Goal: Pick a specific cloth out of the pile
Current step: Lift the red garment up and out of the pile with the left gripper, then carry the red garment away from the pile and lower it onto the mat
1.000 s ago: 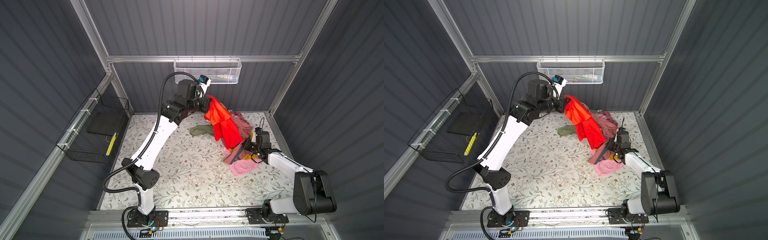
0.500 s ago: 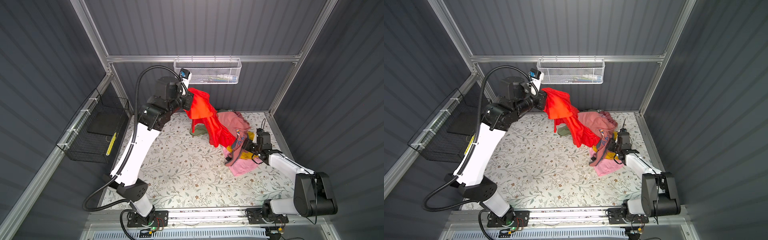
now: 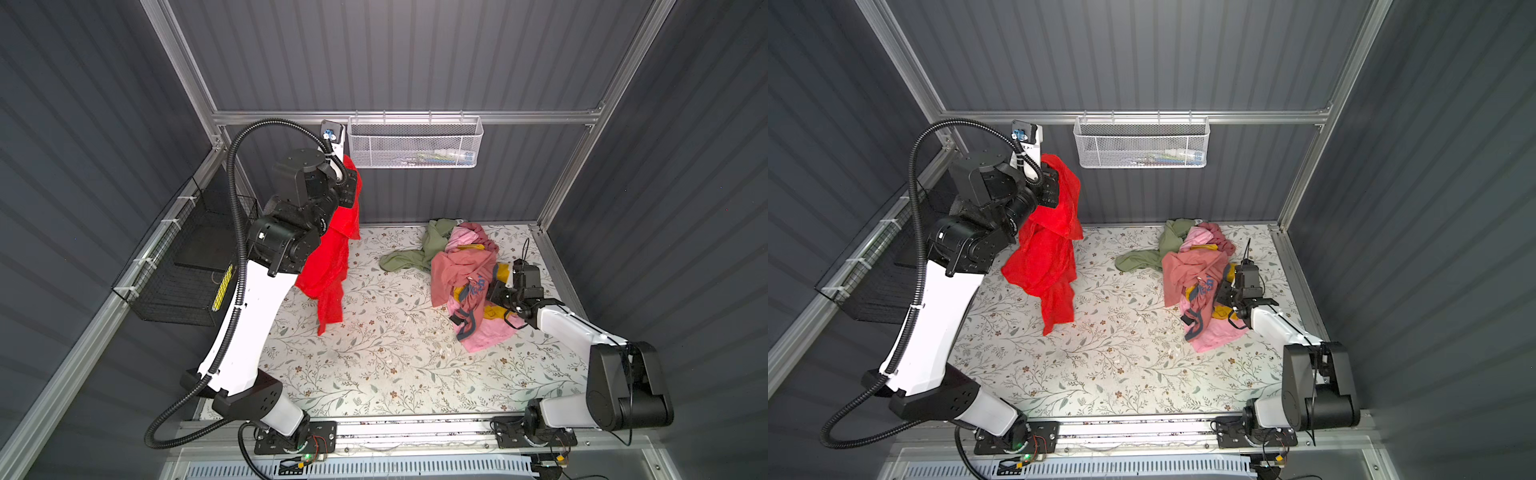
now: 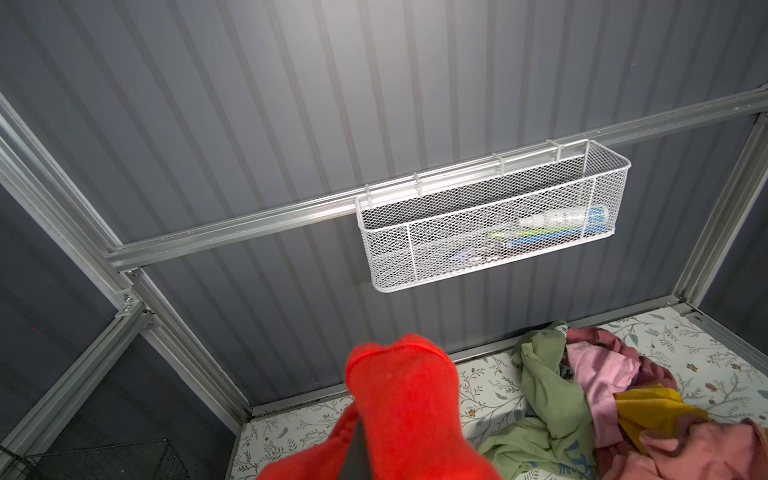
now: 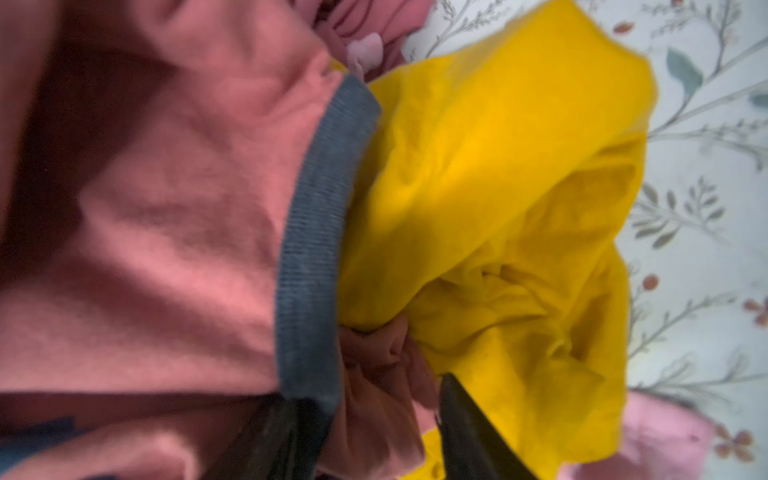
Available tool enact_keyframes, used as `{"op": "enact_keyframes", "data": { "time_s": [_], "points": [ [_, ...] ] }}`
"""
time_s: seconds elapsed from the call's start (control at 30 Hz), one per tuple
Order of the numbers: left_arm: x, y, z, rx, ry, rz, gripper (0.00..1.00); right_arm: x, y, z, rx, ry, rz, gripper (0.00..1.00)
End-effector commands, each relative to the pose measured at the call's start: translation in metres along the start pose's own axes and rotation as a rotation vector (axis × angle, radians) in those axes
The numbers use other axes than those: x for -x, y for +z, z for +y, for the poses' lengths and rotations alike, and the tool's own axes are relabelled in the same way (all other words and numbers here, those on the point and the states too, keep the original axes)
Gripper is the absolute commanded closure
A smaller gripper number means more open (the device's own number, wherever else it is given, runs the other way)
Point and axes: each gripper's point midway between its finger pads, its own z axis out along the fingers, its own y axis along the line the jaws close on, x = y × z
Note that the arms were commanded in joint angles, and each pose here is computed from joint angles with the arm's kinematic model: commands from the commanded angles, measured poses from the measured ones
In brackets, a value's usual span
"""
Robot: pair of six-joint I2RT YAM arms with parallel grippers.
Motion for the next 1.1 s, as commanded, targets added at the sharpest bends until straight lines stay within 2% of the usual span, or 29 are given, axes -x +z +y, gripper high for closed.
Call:
{"op": "enact_keyframes", "data": {
  "time_s": [0.0, 0.03, 0.27, 0.43, 0.53, 0.7, 0.73, 0.83, 0.93, 1.07],
  "points": [
    [0.001, -0.007, 0.011, 0.04, -0.002, -0.018, 1.0, 0.007, -0.008, -0.001, -0.01, -0.008, -0.018, 0.27],
    [-0.007, -0.005, 0.01, 0.039, -0.003, 0.001, 1.0, 0.008, -0.01, -0.001, -0.009, -0.01, -0.024, 0.21],
    [-0.092, 0.01, -0.004, 0.022, -0.009, 0.181, 1.0, 0.021, -0.038, 0.004, 0.003, -0.036, -0.1, 0.06],
    [-0.15, 0.019, -0.025, -0.028, -0.063, 0.303, 1.0, 0.025, -0.053, 0.003, -0.003, -0.049, -0.122, 0.03],
    [-0.18, 0.02, -0.023, -0.021, -0.125, 0.359, 1.0, 0.025, -0.06, 0.001, -0.015, -0.056, -0.135, 0.03],
    [-0.236, 0.012, 0.021, 0.069, -0.252, 0.472, 1.0, 0.02, -0.064, -0.005, -0.042, -0.068, -0.136, 0.02],
    [-0.256, 0.006, 0.033, 0.108, -0.26, 0.511, 1.0, 0.023, -0.071, -0.004, -0.036, -0.067, -0.158, 0.02],
    [-0.281, -0.011, 0.067, 0.22, -0.264, 0.544, 1.0, 0.022, -0.074, -0.005, -0.037, -0.07, -0.162, 0.02],
    [-0.295, -0.026, 0.093, 0.306, -0.257, 0.579, 1.0, 0.021, -0.074, -0.006, -0.042, -0.072, -0.161, 0.02],
    [-0.286, -0.037, 0.109, 0.358, -0.23, 0.559, 1.0, 0.019, -0.074, -0.009, -0.056, -0.08, -0.161, 0.02]
  ]
}}
